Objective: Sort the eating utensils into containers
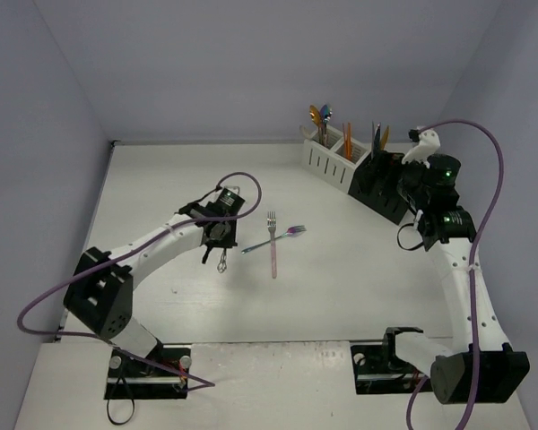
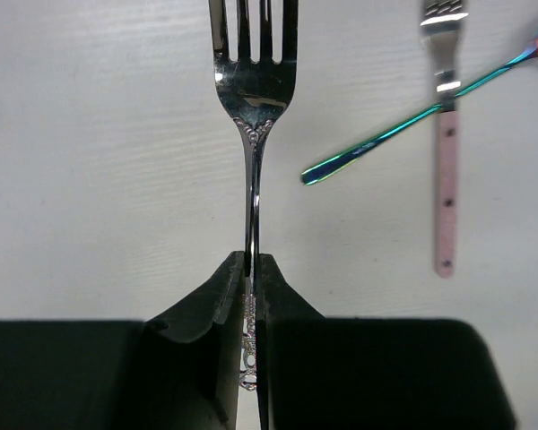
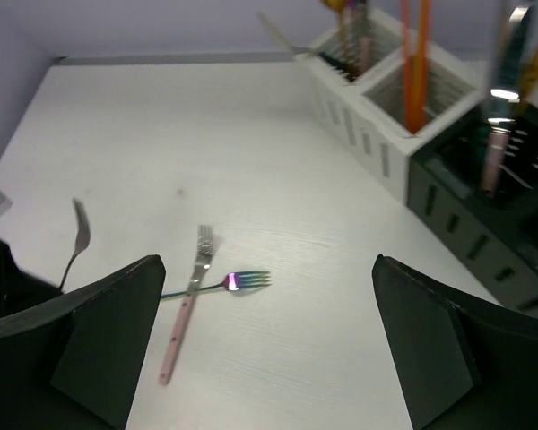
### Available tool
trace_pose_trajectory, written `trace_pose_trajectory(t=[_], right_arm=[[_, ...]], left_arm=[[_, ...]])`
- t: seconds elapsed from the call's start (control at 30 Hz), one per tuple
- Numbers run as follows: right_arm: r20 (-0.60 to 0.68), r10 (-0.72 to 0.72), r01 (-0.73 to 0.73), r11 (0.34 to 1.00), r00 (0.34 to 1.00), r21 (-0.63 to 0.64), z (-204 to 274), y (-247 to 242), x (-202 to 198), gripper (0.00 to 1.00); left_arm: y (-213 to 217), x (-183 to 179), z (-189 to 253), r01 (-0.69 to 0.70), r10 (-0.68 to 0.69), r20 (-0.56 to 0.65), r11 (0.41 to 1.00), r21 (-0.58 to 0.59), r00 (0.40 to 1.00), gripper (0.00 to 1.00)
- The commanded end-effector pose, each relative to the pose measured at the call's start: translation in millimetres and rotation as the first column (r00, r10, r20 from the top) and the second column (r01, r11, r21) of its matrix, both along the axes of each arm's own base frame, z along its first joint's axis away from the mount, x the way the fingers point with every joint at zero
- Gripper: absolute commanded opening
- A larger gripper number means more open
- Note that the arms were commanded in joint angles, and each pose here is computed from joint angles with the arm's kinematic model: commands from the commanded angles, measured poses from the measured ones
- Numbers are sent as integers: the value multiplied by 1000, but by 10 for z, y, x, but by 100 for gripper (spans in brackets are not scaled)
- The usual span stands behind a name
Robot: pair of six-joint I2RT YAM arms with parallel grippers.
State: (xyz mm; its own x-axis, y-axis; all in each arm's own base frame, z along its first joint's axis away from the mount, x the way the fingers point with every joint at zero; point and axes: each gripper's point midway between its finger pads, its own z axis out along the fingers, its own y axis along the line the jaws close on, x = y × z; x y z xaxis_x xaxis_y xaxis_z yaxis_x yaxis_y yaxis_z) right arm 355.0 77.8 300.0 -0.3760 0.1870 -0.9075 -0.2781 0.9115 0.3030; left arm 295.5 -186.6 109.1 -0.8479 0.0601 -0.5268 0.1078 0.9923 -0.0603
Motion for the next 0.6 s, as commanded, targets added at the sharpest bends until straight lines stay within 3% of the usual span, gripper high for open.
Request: trace_pose_trajectory(t=[0.0, 0.17, 0.3, 0.57], right_arm=[[90, 227, -231, 972, 970, 47, 373, 621, -56, 99], [63, 334, -337, 941, 940, 41, 306, 1142, -107, 99], [66, 382, -384, 923, 922, 26, 332, 1471, -140, 99], [54, 421, -421, 907, 906, -11, 270, 1944, -180, 95]], left_arm=[[-330, 171, 849, 183, -141, 262, 973, -143, 955, 0], [-616, 38, 1398, 357, -250, 440, 917, -179, 863, 0], [-844, -126, 1630, 468, -329, 507, 866, -173, 797, 0], [-1041, -278, 1868, 522, -349, 554, 832, -188, 756, 0]])
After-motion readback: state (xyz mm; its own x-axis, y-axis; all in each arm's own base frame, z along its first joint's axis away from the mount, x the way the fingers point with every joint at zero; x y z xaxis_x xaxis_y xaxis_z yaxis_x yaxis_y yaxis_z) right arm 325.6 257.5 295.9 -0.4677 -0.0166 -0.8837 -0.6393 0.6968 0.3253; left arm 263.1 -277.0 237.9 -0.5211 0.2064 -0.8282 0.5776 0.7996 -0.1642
